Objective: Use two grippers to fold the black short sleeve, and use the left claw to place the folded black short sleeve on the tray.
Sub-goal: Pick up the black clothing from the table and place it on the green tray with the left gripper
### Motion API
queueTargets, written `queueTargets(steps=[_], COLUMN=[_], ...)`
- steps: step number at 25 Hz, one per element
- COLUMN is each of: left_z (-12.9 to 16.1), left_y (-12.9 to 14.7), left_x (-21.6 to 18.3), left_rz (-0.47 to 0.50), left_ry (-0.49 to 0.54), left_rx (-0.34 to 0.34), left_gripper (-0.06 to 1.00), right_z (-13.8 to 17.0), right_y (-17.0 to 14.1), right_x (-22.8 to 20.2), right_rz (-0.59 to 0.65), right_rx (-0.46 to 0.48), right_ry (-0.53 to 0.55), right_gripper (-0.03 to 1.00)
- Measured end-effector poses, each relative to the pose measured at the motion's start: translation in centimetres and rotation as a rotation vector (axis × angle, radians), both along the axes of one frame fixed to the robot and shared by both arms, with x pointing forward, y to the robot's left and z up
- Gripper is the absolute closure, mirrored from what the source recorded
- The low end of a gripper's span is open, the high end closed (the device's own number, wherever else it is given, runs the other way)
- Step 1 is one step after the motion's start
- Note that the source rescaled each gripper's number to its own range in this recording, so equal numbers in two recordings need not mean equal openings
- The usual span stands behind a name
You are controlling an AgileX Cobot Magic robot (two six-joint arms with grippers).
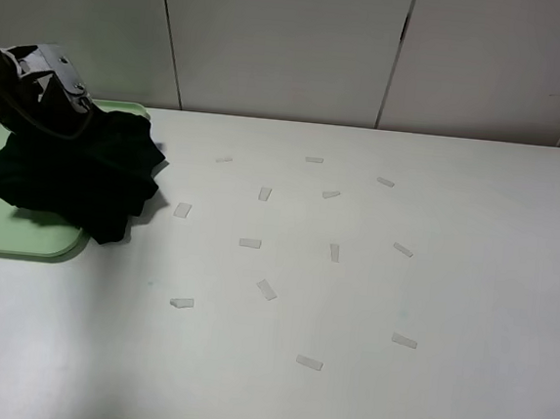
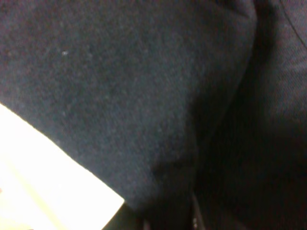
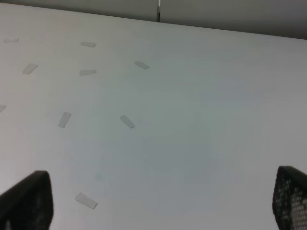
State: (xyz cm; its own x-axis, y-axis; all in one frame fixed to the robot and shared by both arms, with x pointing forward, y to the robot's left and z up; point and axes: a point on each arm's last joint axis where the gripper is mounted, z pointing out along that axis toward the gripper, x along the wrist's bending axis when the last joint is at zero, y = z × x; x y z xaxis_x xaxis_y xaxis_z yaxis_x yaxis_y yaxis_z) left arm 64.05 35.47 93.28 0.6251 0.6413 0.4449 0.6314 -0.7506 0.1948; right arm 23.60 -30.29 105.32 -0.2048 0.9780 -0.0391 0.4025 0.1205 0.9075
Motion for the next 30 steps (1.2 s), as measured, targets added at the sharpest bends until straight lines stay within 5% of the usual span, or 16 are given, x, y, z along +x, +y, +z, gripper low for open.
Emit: queueTargets(steps=[8,30], left_z=[0.3,-1.3], left_y=[3.0,4.5], left_x=[-0.2,-0.1], left_rz=[-0.028,-0.026], left_ry=[-0.011,0.011], left_rx=[0.112,0.129], left_gripper=[0.88,0.88], right_z=[0.0,0.0], right_y=[0.0,0.0], right_x=[0.0,0.0], right_rz=[0.0,0.0], right_rx=[0.0,0.0], right_ry=[0.0,0.0], right_gripper=[-0.03,-0.03])
